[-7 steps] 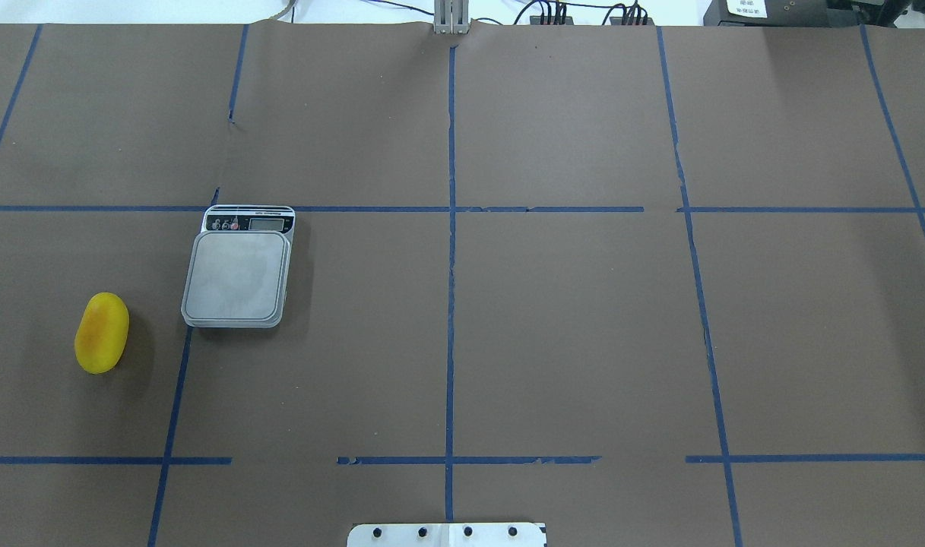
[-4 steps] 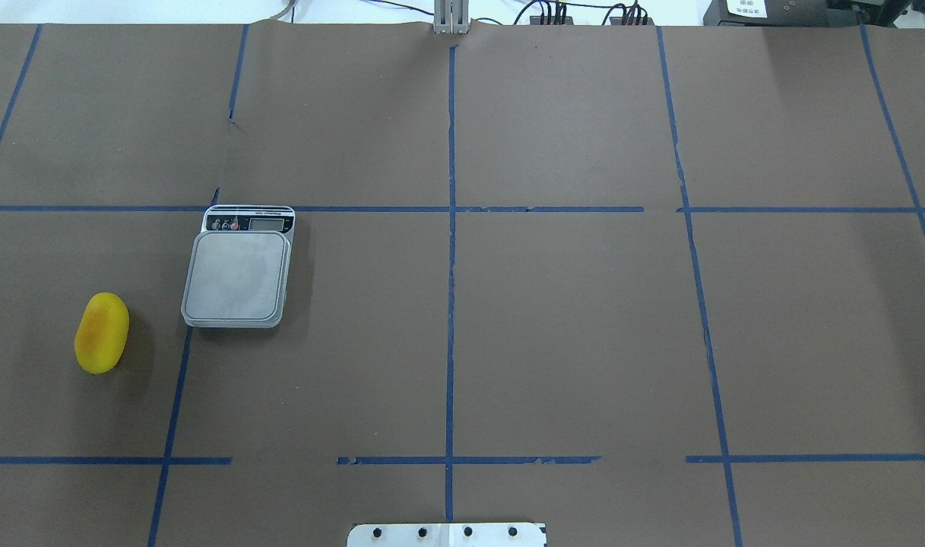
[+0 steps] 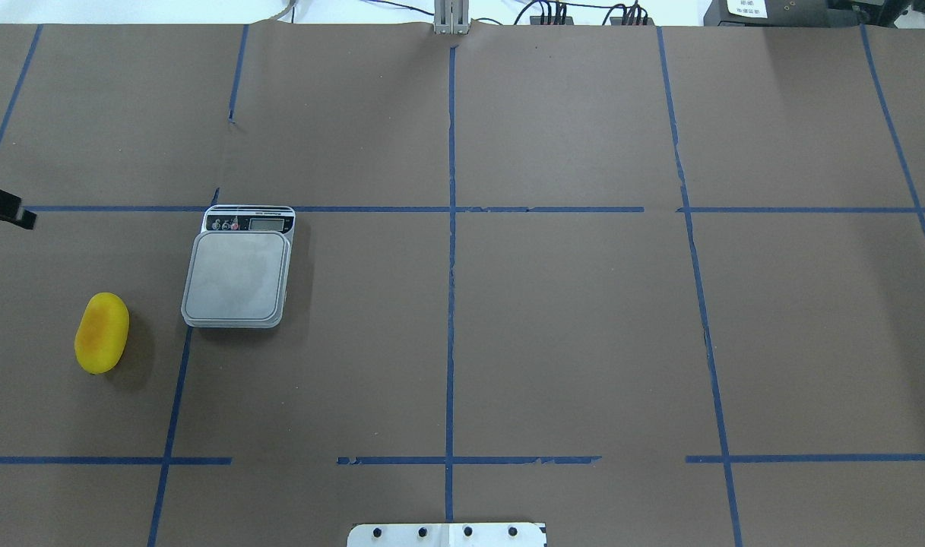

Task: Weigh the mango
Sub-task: 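Move the left gripper down over the yellow mango beside the scale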

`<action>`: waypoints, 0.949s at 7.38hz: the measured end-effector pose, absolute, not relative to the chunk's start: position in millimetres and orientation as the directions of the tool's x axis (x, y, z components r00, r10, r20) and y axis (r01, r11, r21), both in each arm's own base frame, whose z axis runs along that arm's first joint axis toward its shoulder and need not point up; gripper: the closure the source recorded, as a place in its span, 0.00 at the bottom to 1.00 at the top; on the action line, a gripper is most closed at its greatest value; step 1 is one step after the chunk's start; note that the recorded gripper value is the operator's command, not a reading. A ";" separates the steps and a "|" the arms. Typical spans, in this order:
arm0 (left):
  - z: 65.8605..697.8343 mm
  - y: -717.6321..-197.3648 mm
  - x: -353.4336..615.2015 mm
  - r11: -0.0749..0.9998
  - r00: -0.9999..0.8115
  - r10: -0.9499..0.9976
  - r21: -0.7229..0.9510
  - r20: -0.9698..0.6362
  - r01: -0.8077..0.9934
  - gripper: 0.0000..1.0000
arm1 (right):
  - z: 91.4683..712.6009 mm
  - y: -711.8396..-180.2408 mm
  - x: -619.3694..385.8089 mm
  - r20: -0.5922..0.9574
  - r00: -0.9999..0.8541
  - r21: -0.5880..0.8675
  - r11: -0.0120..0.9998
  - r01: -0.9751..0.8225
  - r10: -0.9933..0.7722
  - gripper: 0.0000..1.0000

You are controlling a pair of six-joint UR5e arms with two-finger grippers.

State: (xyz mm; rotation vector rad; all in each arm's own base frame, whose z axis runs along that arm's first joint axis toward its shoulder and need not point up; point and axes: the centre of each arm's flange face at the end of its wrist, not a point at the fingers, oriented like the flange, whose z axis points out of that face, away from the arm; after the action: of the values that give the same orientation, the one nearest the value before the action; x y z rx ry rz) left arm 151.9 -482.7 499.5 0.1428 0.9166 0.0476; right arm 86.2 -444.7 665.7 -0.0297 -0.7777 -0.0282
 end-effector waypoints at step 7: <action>536.0 -394.7 277.1 0.999 0.674 0.012 0.044 -0.738 0.029 0.00 | 665.7 -444.7 86.2 0.702 0.712 -0.016 0.999 0.036 -0.014 0.00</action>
State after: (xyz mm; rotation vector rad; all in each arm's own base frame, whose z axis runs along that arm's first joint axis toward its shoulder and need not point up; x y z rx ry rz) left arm 277.1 -394.7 536.0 0.0532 0.8307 -0.0095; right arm 86.2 -444.7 665.7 -0.0297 -0.7776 -0.0282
